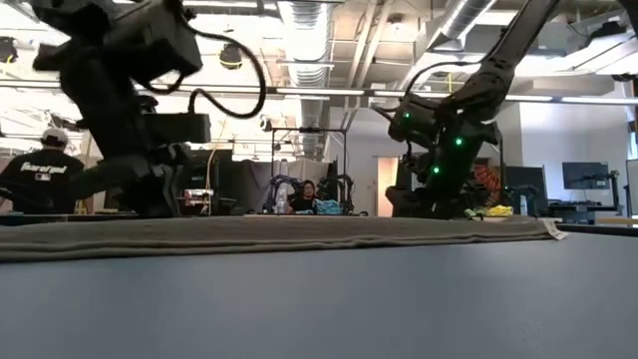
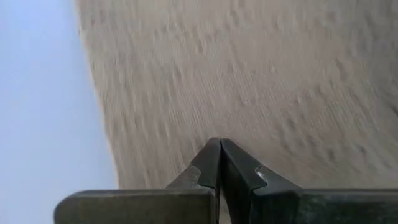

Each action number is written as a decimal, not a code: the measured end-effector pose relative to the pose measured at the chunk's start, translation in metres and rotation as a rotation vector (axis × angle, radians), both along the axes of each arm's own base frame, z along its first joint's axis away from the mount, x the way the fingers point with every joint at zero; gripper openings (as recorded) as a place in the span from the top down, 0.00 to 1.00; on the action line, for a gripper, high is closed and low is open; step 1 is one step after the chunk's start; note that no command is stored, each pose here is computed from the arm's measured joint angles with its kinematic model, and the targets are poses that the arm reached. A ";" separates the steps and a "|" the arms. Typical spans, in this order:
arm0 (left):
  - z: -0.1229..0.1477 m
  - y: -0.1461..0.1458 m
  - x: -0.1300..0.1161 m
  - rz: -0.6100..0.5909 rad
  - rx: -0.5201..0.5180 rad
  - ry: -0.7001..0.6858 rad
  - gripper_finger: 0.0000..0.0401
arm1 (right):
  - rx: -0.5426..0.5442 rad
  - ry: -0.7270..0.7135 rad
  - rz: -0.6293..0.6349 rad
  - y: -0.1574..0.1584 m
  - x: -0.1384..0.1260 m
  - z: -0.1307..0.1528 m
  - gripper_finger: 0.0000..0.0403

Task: Roll towel
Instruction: Roll the gray towel

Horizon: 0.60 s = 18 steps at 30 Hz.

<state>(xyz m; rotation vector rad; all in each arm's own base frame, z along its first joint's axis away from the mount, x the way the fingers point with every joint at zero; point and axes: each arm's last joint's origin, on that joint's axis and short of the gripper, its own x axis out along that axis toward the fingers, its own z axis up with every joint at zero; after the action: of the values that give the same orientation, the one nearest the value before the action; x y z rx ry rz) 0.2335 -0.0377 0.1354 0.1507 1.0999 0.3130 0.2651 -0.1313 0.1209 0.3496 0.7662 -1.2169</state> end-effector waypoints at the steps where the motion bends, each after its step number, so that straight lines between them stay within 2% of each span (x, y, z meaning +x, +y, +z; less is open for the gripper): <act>1: 0.006 0.002 -0.001 -0.016 0.012 -0.004 1.00 | -0.015 -0.005 0.009 0.000 0.000 0.005 0.53; 6: 0.046 0.007 -0.001 -0.097 0.007 -0.181 1.00 | -0.074 -0.108 0.036 -0.001 -0.007 0.047 0.53; 8: 0.057 0.006 -0.002 -0.160 -0.071 -0.277 1.00 | -0.050 -0.148 0.069 0.003 -0.012 0.060 0.53; 10: 0.063 0.000 -0.003 -0.268 -0.193 -0.387 1.00 | -0.017 -0.187 0.125 0.013 -0.016 0.073 0.53; 13: 0.055 -0.012 -0.007 -0.390 -0.318 -0.510 1.00 | 0.048 -0.258 0.270 0.039 -0.014 0.084 0.53; 18: 0.032 -0.032 -0.011 -0.443 -0.406 -0.677 1.00 | 0.105 -0.328 0.501 0.107 -0.005 0.072 0.53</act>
<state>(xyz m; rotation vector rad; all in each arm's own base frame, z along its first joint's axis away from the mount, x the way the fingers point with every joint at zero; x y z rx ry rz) 0.2228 -0.0693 0.1675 -0.0762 0.4186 -0.2524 0.2600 -0.0240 0.1927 0.4020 0.5853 -0.6290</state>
